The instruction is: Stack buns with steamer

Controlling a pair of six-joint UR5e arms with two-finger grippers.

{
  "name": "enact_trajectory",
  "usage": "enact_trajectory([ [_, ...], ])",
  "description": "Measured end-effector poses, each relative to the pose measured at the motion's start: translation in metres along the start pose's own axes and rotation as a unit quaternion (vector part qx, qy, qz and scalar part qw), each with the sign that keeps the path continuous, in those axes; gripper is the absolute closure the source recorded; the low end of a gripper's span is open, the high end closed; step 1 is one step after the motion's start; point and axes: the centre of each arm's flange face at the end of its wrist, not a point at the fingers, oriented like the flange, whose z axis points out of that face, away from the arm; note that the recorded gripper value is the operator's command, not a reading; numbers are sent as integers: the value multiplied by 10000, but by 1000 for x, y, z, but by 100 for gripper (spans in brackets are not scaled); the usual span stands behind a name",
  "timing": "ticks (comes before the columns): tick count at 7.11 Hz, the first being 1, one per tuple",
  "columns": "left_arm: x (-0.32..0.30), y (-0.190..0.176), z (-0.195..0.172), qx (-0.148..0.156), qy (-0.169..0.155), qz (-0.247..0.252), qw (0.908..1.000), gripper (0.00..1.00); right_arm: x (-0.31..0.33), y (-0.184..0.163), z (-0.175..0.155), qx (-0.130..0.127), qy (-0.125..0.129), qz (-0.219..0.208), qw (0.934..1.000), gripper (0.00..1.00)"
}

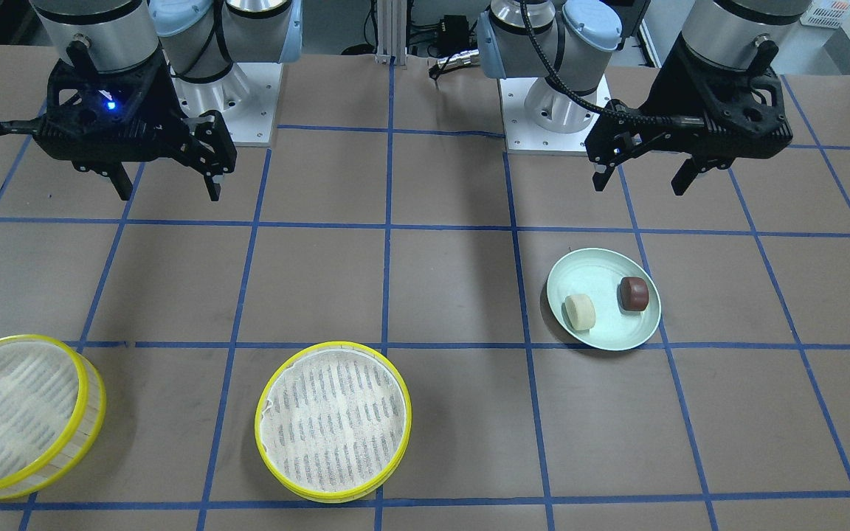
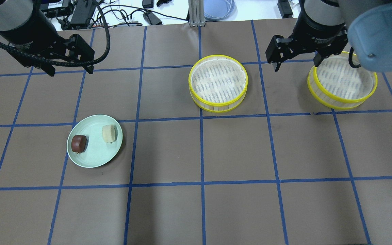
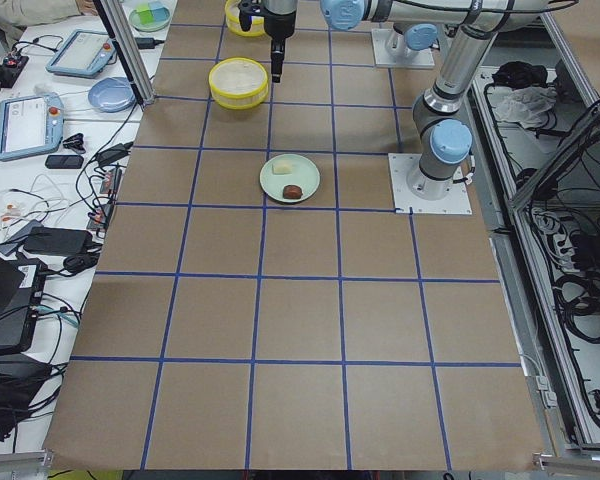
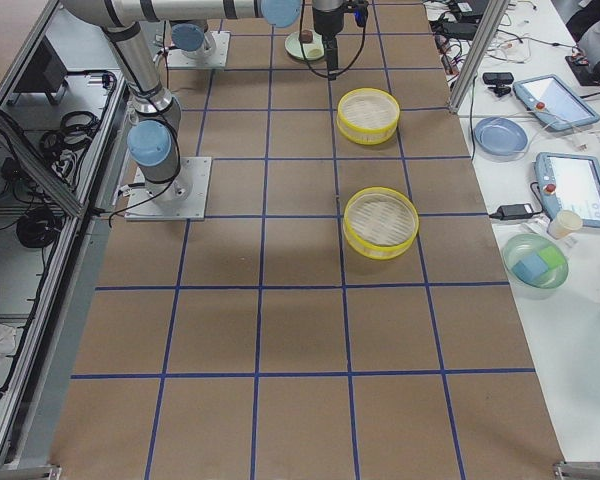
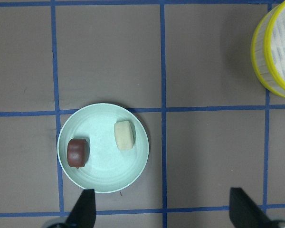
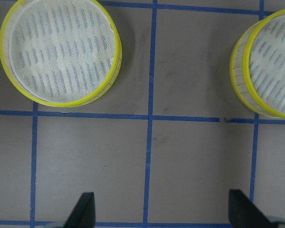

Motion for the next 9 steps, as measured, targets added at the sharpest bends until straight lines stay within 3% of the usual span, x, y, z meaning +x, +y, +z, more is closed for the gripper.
enact_trajectory([
  [4, -4, -1, 5, -98, 13, -55, 9999, 0, -1, 1, 3, -111, -23, -34, 9999, 0],
  [9, -16, -1, 35, -350, 63, -279, 9990, 0, 25, -32, 25, -66, 52, -154, 9998, 0],
])
